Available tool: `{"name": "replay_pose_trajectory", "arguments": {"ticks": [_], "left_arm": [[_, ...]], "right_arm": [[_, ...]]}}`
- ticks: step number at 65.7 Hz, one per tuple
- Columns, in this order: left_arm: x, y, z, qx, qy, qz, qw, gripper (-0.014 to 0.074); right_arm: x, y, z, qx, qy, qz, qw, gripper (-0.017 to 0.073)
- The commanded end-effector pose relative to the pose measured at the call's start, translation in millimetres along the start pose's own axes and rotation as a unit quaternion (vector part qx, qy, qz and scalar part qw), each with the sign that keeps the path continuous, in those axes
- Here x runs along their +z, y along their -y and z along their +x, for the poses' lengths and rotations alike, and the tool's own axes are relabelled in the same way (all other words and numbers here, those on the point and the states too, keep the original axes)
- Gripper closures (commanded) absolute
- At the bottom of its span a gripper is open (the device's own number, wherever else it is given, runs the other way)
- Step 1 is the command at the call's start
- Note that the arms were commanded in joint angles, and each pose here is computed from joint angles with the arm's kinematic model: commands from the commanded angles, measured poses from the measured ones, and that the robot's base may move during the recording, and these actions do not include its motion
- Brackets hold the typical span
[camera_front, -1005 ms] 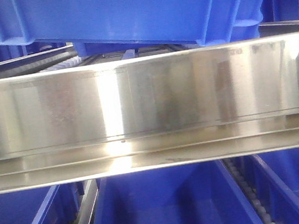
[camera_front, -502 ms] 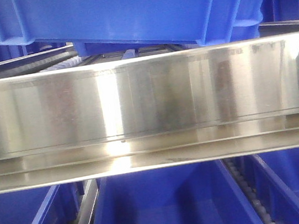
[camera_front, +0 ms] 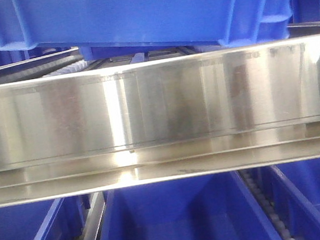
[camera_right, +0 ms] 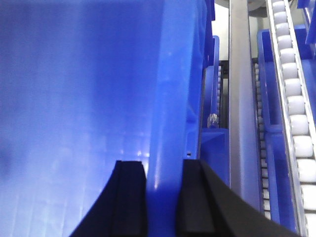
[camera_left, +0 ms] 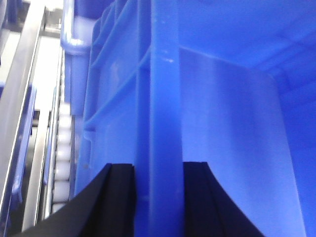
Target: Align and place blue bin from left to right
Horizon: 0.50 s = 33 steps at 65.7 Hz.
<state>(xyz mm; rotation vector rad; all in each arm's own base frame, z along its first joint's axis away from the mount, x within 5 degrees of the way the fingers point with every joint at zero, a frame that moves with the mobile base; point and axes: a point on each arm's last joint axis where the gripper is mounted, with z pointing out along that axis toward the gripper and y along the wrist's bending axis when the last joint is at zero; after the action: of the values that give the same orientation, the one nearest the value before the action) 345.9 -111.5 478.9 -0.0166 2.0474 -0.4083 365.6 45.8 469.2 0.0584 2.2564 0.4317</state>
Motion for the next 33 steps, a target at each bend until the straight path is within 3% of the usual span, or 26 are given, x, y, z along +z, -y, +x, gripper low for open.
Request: {"name": "replay_pose_trajectory", "arguments": {"ticks": [1,33], "left_arm": [[-20.5,12.8,-23.3,-0.018,0.104,0.057,0.993,0.0705],[-28.0,14.2,-24.2,-0.024,0.104,0.064,0.992,0.0705]], "right_arm": [[-9.0,-4.4,-6.5,-0.010,0.036,-0.012,0.999,0.0631],[-12.9,-5.8,-4.1,-0.011,0.023,-0.014,1.000,0.0631]]}}
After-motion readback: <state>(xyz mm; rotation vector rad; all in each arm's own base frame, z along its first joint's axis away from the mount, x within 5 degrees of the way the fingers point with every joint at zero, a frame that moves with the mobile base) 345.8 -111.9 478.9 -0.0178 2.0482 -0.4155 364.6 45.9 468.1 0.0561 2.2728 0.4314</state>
